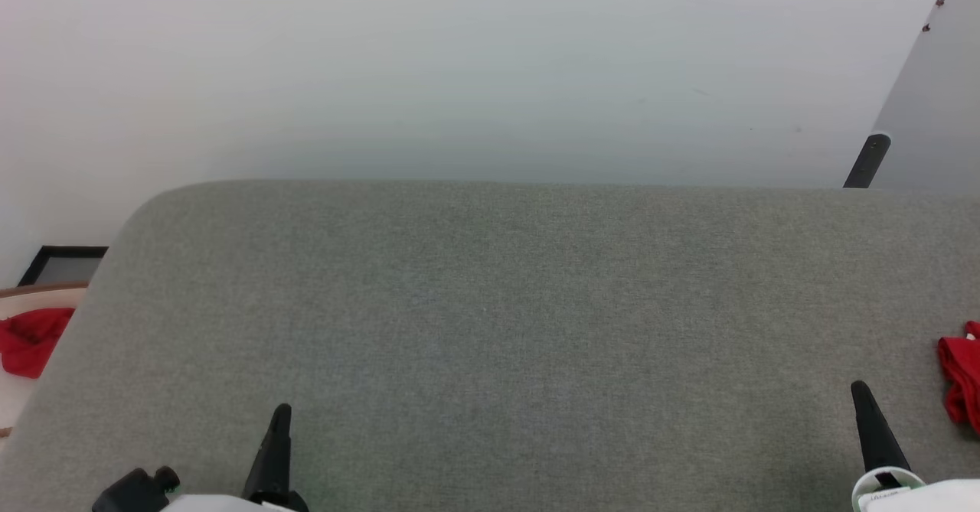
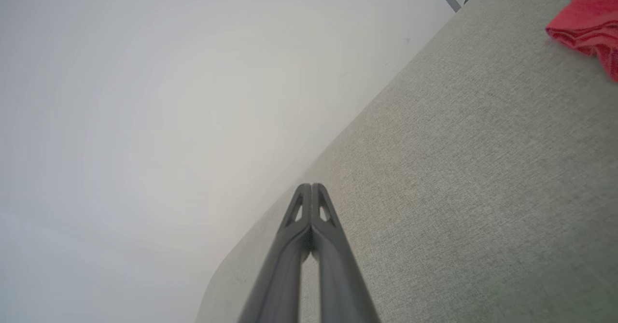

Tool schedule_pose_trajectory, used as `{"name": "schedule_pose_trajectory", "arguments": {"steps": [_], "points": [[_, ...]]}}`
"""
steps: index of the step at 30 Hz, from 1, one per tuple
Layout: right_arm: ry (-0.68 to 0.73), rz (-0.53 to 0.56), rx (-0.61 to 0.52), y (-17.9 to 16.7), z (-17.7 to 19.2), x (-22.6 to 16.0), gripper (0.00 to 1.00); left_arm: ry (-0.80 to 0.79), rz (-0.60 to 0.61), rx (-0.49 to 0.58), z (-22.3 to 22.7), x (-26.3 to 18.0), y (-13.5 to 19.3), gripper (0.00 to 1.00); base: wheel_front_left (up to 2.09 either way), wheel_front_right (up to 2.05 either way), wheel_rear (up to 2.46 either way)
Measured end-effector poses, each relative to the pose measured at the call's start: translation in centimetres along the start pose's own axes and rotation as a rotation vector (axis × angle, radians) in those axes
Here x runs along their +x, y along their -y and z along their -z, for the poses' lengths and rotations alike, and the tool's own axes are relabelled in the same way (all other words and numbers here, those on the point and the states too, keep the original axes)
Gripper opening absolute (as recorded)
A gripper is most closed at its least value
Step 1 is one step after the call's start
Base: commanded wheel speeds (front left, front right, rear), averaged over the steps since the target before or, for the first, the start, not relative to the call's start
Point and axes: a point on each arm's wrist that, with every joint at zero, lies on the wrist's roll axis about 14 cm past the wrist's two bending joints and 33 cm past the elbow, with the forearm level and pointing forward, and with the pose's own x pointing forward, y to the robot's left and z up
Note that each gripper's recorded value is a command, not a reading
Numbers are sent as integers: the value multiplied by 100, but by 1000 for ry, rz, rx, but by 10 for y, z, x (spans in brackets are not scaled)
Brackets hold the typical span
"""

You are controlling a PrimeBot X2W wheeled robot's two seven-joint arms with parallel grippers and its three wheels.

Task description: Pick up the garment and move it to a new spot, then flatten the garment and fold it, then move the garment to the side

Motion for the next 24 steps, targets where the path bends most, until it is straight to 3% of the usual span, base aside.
{"name": "schedule_pose_trajectory", "arguments": {"steps": [24], "points": [[-12, -2, 239, -3, 4, 14, 0, -3, 2, -253, -4, 14, 3, 0, 0, 0, 0]]}}
